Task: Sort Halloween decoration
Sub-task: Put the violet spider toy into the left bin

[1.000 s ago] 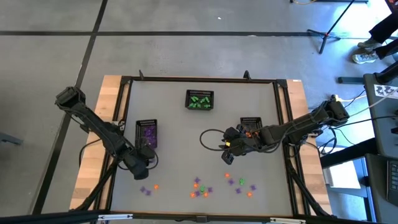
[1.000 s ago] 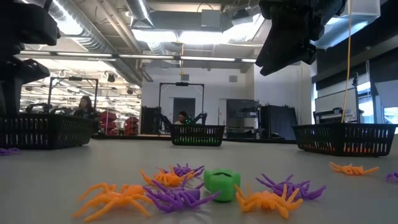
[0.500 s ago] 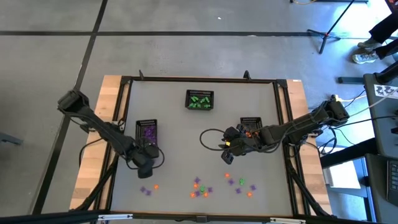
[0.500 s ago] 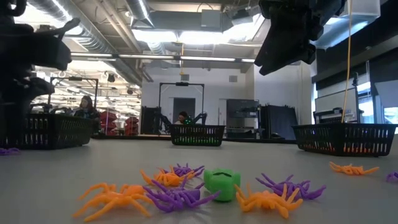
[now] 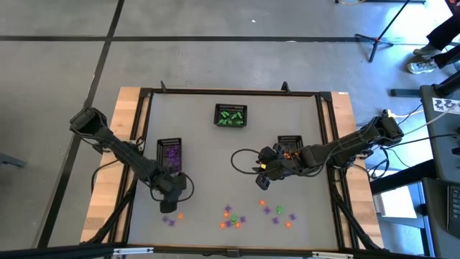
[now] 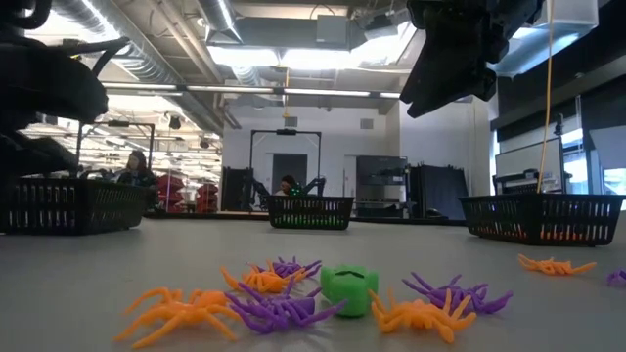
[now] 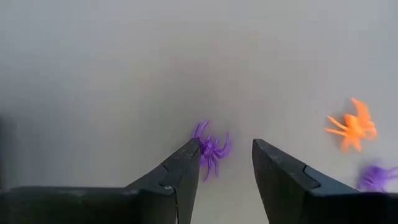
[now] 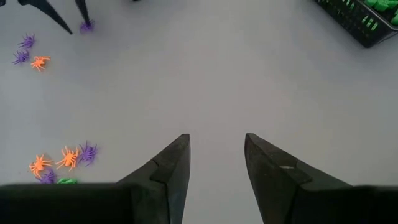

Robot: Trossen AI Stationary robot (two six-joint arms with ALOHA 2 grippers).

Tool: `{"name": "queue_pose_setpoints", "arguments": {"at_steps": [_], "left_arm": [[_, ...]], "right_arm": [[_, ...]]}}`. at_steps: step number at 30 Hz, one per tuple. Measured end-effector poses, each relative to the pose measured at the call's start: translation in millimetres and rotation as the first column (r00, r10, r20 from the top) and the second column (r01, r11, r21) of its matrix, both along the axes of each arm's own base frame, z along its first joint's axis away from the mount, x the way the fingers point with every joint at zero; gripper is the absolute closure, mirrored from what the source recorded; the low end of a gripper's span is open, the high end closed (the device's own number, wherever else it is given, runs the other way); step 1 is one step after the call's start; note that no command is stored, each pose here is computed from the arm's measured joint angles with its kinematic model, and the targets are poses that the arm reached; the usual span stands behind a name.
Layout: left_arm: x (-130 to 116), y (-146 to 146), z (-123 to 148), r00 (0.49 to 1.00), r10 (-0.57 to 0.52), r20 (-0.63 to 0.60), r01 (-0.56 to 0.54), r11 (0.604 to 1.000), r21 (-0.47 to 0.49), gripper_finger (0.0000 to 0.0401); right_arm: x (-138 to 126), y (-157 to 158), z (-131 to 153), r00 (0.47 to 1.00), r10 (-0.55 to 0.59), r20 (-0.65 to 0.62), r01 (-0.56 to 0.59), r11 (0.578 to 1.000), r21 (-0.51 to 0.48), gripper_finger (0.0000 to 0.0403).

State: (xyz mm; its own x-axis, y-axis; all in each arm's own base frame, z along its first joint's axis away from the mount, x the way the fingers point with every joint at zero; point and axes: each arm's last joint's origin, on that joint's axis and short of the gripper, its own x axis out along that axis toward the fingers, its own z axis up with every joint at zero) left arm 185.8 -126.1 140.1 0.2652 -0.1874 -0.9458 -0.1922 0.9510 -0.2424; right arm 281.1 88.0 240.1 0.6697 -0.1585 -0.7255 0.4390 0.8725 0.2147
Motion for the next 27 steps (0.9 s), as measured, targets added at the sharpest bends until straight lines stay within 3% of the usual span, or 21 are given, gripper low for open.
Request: {"name": "queue_pose_setpoints", "arguments": {"at_steps": [10, 23, 27], "left_arm": [[-5.8, -8.5, 0.1, 1.0, -0.01, -0.011, 0.01, 1.0, -0.019, 0.0274], [-5.8, -7.9, -0.3, 1.0, 0.002, 0.014, -0.002, 1.0, 0.022, 0.0389], [-6.0, -7.7, -0.4, 1.0, 0.002, 0.011, -0.002, 1.0, 0.024, 0.04]], "right_arm": [[0.1, 0.0, 0.0, 1.0, 0.0, 0.001, 0.0, 1.0, 0.0, 0.0253], [0.1, -0.2, 0.1, 1.0, -0.005, 0.003, 0.005, 1.0, -0.006, 0.0253], [0.1, -0.1, 0.1, 1.0, -0.005, 0.003, 0.005, 1.0, -0.006, 0.0253]]}}
